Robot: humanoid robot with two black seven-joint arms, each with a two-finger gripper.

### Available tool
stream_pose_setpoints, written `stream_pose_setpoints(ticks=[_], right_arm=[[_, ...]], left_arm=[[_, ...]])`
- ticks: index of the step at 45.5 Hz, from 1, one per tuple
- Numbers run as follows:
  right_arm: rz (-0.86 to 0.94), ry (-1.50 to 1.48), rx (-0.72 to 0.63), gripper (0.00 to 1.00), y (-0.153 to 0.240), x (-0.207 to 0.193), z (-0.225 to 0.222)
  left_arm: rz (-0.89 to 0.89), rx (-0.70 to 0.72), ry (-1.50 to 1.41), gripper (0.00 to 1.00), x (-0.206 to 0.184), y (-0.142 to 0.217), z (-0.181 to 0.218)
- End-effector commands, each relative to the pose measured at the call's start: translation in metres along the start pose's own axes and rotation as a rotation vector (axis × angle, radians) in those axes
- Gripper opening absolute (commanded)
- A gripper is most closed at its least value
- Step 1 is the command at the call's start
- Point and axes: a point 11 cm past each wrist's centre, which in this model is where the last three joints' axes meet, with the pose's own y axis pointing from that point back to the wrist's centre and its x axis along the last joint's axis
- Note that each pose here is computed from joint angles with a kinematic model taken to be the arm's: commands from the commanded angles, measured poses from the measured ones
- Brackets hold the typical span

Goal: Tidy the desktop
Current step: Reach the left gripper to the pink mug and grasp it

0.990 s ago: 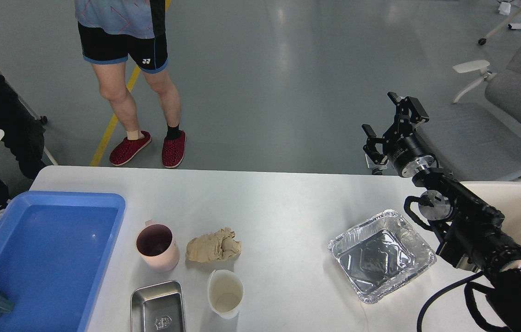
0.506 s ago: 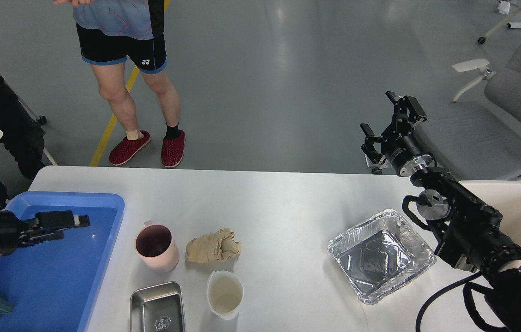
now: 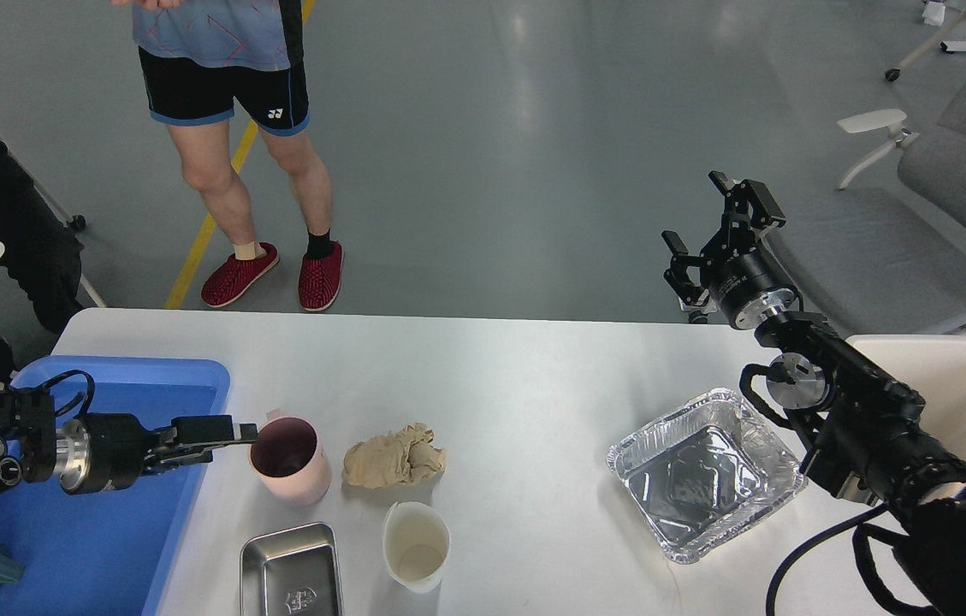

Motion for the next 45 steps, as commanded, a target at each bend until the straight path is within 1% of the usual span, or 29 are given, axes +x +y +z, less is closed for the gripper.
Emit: stream_pose_setpoints(ticks=[1,8,12,22,33,37,45], right_arm=[[0.0,0.001,0.001,1.0,0.0,0.0,-0.001],[0.0,-0.001,-0.001,1.0,0.0,-0.001,0.001],[0.0,-0.002,-0.002,1.0,-0.001,-0.002,0.002],[-0.007,-0.007,-0.003,1.0,-0.002,-0.006,0.003],[-0.007,-0.006,-0.001,1.0,-0.002,-0.006,0.002],[-0.006,-0.006,-0.002,1.0,-0.002,-0.005,0.002],[-0.006,-0.006,-0.002,1.0,-0.002,-0.006,0.003]], left_arm=[[0.03,0.017,-0.011,0.87,0.002,-0.003,-0.007],[0.051,0.002,-0.019,0.8,0.006,-0.009,-0.003],[0.04,-0.012,-0.02,0.68,0.002,-0.016,0.001],[0.037,-0.032,-0.028,0.68,0.0,-0.035,0.011],[0.027,-0.029,-0.028,0.67,-0.003,-0.04,0.012],[0.028,-0.021,-0.027,0.62,-0.004,-0.04,0.011],[0.027,-0.019,-0.027,0.44,-0.003,-0.039,0.01]])
